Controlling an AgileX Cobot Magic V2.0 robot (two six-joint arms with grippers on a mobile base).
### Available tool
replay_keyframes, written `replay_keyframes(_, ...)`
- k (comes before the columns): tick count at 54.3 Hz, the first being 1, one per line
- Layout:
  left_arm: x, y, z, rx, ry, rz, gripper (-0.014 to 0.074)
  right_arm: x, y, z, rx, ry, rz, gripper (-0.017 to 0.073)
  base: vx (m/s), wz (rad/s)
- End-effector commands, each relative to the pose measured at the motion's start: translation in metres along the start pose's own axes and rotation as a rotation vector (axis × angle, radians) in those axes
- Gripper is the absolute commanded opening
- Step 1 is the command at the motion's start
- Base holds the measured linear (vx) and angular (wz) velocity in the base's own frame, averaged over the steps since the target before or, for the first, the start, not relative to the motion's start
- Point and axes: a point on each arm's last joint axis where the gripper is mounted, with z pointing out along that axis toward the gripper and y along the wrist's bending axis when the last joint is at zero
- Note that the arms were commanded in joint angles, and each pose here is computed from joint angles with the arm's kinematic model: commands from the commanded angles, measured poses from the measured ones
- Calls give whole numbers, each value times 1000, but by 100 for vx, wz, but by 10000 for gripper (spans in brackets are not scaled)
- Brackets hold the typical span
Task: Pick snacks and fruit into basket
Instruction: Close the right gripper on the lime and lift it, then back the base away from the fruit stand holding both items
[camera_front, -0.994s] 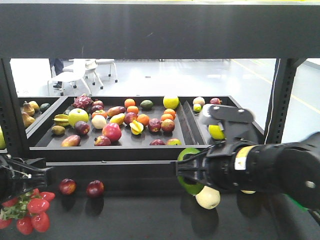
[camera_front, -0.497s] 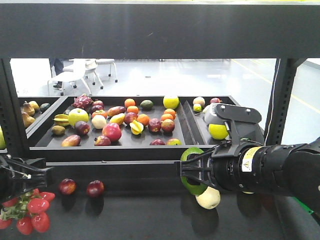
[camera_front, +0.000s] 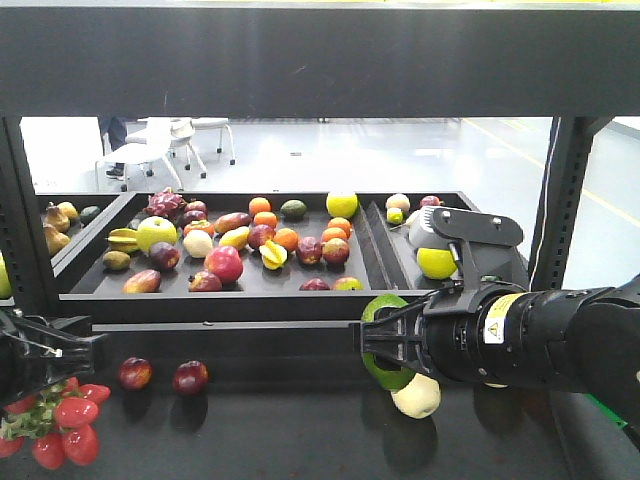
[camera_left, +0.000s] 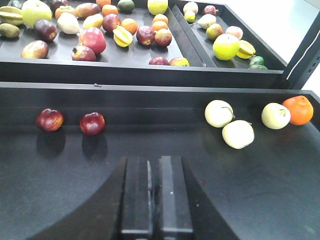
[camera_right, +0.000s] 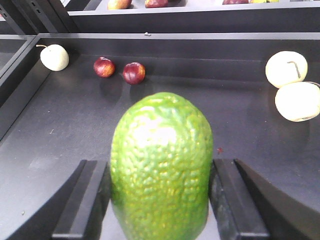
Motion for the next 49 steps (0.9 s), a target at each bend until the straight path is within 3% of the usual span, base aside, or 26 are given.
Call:
replay_keyframes(1,-17,-6,-10,57,-101,10,-6,-21,5,-20,-39,-141,-14,-10,0,0)
replay_keyframes(49,-17,-6,-10,57,-101,10,-6,-21,5,-20,-39,-141,-14,-10,-7,-17)
